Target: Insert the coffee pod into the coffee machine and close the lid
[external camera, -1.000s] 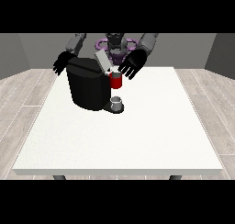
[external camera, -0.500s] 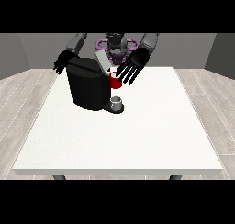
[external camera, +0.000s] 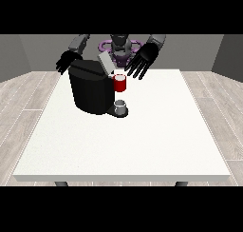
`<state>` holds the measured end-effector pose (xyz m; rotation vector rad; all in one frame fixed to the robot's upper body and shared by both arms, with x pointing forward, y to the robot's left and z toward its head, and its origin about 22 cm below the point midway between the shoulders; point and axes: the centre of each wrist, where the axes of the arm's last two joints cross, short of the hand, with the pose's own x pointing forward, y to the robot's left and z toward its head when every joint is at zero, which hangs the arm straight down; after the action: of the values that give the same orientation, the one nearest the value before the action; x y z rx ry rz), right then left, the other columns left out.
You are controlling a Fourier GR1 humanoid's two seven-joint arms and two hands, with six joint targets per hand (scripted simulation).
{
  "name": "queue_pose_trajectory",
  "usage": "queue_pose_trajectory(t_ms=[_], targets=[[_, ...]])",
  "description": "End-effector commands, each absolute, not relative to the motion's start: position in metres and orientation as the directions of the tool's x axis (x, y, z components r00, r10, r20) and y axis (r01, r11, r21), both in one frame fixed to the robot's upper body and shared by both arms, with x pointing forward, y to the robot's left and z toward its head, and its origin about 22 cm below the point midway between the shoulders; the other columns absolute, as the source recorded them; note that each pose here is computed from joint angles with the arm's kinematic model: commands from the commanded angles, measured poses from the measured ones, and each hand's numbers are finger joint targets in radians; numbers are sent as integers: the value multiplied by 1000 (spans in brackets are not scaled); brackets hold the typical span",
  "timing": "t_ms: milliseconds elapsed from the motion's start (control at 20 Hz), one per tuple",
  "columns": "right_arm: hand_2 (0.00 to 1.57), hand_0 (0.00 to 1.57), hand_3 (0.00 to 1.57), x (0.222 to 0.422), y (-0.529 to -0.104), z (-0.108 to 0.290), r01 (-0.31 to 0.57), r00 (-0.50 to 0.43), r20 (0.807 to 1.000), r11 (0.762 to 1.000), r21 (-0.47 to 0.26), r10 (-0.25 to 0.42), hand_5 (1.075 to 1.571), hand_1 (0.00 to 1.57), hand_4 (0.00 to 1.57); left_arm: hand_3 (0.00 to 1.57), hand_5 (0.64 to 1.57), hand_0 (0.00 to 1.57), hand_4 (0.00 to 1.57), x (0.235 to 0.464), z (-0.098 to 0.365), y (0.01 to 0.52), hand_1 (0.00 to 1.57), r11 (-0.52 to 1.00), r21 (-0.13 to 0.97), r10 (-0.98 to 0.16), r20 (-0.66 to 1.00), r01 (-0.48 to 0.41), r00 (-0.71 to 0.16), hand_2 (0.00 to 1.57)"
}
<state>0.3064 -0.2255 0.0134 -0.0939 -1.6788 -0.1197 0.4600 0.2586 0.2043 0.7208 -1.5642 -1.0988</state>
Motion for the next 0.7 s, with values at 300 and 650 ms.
queue_pose_trajectory(t_ms=[300,650], targets=[[0,0,0,283,-234,-1,141,-52,998,989,48,-42,1571,0,399,0,1571,0,0,451,146,264,0,639,751,-729,661,169,-179,0],[0,0,0,273,-257,3,105,-35,999,994,-33,36,1571,0,390,0,1571,0,0,415,39,261,0,905,373,-361,928,205,-96,0]])
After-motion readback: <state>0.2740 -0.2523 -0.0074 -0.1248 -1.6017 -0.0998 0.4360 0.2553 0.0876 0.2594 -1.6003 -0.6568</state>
